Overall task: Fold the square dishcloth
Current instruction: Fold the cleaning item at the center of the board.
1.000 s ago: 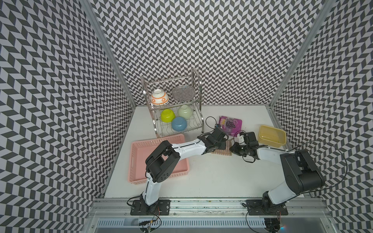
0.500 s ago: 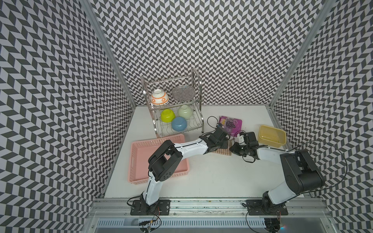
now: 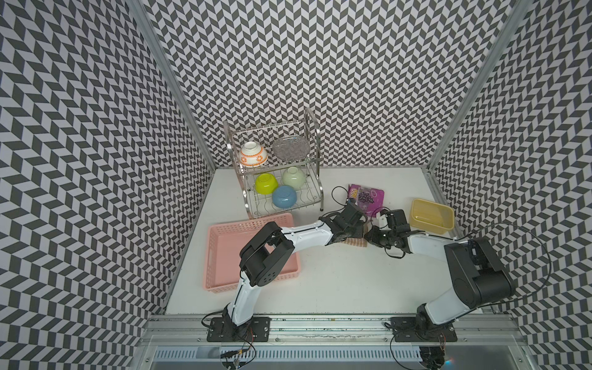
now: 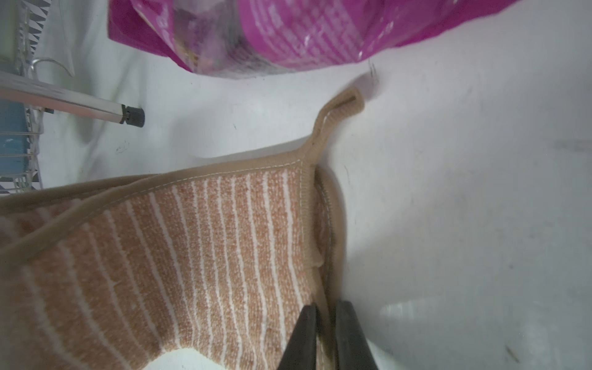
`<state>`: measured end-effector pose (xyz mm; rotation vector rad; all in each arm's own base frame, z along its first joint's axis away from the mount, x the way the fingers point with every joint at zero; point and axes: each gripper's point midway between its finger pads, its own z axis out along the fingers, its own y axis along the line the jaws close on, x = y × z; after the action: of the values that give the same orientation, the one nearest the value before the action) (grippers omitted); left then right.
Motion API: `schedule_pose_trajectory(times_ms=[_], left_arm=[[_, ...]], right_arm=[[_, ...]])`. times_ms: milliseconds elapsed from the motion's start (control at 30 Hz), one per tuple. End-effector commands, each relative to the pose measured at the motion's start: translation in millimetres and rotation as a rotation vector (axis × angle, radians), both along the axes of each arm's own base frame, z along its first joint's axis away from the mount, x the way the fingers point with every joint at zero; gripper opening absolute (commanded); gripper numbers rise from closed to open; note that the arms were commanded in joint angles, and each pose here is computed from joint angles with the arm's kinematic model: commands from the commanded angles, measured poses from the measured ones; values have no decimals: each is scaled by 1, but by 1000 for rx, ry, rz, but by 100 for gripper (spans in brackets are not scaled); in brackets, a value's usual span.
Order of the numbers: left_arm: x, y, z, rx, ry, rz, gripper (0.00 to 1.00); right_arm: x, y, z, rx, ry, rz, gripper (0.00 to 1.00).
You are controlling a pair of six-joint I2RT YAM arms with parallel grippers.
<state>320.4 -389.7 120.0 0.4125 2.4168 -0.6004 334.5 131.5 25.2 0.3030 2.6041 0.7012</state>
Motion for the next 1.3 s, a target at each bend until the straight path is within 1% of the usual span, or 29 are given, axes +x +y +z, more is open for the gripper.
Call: schedule_pose_trajectory(times_ms=[0,267,433,633,1000,1267], left_arm=[[4,-22,0,-67,15,-10,0],[19,-28,-12,-91,16,74,0],[28,-34,-10,-112,4,106,0],[28,-48,-14,-123,17,84,0],[22,-67,-30,-136,58,44,0],[16,-74,-42,-138,86,25,0]], right_arm=[[-7,2,-10,4,25,6,15],[-8,6,-8,25,17,18,15],[-8,6,-8,31,16,21,15],[-8,7,-8,33,12,25,15],[-8,7,-9,35,12,25,15],[-8,7,-9,34,12,26,15]])
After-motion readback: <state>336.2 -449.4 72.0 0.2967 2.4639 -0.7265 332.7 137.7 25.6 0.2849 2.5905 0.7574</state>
